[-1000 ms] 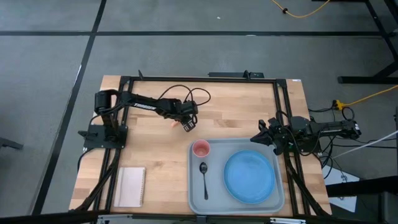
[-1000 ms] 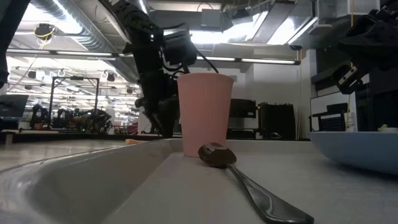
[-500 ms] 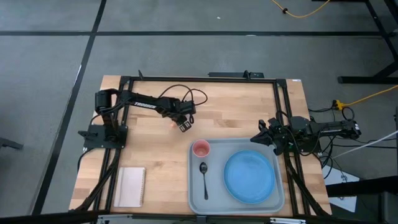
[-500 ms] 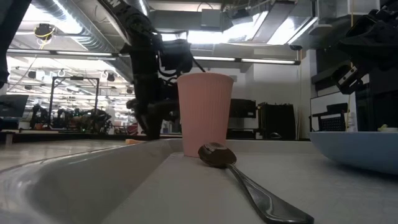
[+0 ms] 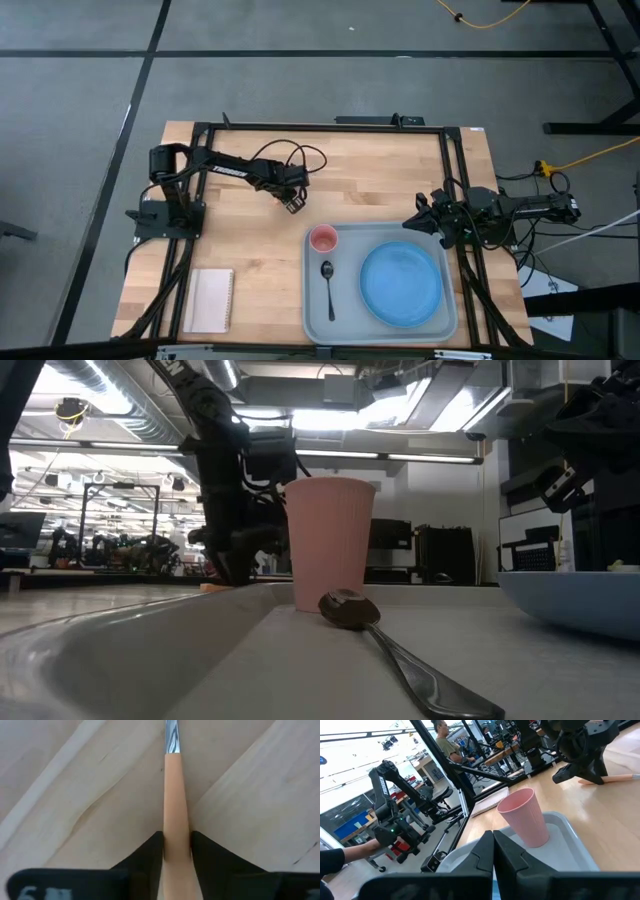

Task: Pick and place plate/cup/fork/spoon on tray
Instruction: Put the orange fork on the gray tray between the black spoon and blue plate

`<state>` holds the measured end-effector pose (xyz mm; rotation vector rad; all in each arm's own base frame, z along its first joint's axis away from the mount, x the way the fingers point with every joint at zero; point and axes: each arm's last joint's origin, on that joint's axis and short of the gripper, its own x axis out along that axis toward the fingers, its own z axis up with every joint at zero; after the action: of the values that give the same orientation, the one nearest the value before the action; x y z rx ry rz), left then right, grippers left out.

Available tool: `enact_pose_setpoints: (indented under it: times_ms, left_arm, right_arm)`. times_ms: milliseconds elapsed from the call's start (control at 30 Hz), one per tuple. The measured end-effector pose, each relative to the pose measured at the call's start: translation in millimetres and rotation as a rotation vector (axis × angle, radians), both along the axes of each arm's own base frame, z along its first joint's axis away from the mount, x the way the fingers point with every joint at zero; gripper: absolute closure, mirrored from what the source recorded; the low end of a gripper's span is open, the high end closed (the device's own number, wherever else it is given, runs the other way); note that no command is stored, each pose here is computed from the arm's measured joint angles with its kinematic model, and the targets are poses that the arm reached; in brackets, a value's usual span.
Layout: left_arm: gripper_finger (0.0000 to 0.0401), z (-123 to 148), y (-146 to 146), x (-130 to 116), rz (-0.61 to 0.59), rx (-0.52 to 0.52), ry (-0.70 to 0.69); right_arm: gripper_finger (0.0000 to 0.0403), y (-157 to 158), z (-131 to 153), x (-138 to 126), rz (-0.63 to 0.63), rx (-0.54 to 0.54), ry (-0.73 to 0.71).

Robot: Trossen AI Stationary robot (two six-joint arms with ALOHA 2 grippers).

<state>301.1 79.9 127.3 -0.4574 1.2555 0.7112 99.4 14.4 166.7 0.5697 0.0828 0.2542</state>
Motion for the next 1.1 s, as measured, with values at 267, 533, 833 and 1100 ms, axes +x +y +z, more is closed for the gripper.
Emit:
enact_pose_setpoints:
  times_ms: [267, 533, 833, 1100]
  left_arm:
    - [0.0342, 1, -1, 2, 0.020, -0.020, -0.022]
    - [0.0343, 44, 2, 15, 0.039, 0.017, -0.104]
    - [0.0343, 122, -19, 28, 0.124, 0.089, -0.359]
    - [0.0343, 178, -81, 51, 0.203, 0.044, -0.639]
  right_arm:
    - [0.0397, 0, 0, 0, 0.000, 0.001, 0.000]
    - [0.0397, 0, 0, 0, 0.000, 0.025, 0.007]
    - [0.0397, 0, 0, 0, 0.000, 0.025, 0.007]
    - [0.0397, 1, 0, 0, 0.022, 0.033, 0.007]
